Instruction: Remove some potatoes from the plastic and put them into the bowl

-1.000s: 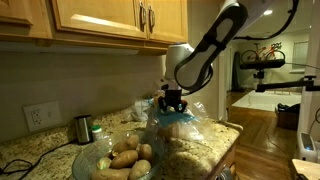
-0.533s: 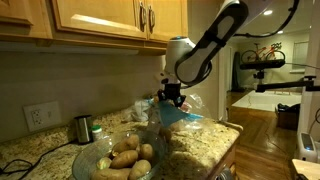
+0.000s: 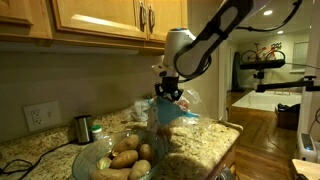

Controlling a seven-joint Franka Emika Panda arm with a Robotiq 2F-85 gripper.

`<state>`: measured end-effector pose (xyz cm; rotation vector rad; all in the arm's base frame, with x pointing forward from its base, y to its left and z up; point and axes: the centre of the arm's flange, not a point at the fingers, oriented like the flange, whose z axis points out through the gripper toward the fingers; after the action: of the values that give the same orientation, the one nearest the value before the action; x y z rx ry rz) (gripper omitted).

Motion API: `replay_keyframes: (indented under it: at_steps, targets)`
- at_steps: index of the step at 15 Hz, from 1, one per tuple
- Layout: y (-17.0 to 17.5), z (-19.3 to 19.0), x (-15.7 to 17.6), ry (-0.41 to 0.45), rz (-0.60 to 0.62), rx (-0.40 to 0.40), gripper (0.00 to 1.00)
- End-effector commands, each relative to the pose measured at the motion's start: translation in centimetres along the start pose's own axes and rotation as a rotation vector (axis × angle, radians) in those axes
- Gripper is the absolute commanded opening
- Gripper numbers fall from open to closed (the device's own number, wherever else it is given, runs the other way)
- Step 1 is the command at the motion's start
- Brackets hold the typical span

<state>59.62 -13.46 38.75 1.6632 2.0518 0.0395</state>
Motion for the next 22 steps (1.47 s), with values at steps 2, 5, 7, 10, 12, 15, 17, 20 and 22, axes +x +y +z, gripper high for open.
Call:
replay_keyframes:
  at_steps: [2, 5, 7, 10, 12, 15, 17, 20, 22]
  targets:
    - [0.4, -3.6, 1.7, 0.008, -0.027, -0.071, 0.3]
    - [1.3, -4.5, 3.8, 0.041, -0.056, -0.095, 0.3]
    - [1.9, -4.9, 5.4, 0.068, -0.076, -0.107, 0.3]
    - [2.6, -5.3, 7.8, 0.117, -0.105, -0.118, 0.3]
    - [2.8, -5.3, 9.3, 0.164, -0.12, -0.12, 0.3]
    - [2.9, -5.1, 11.3, 0.232, -0.142, -0.114, 0.3]
    - [2.7, -4.8, 12.6, 0.278, -0.16, -0.111, 0.3]
    - [2.5, -3.7, 15.0, 0.342, -0.203, -0.096, 0.3]
    - [2.2, -2.6, 16.7, 0.376, -0.231, -0.081, 0.3]
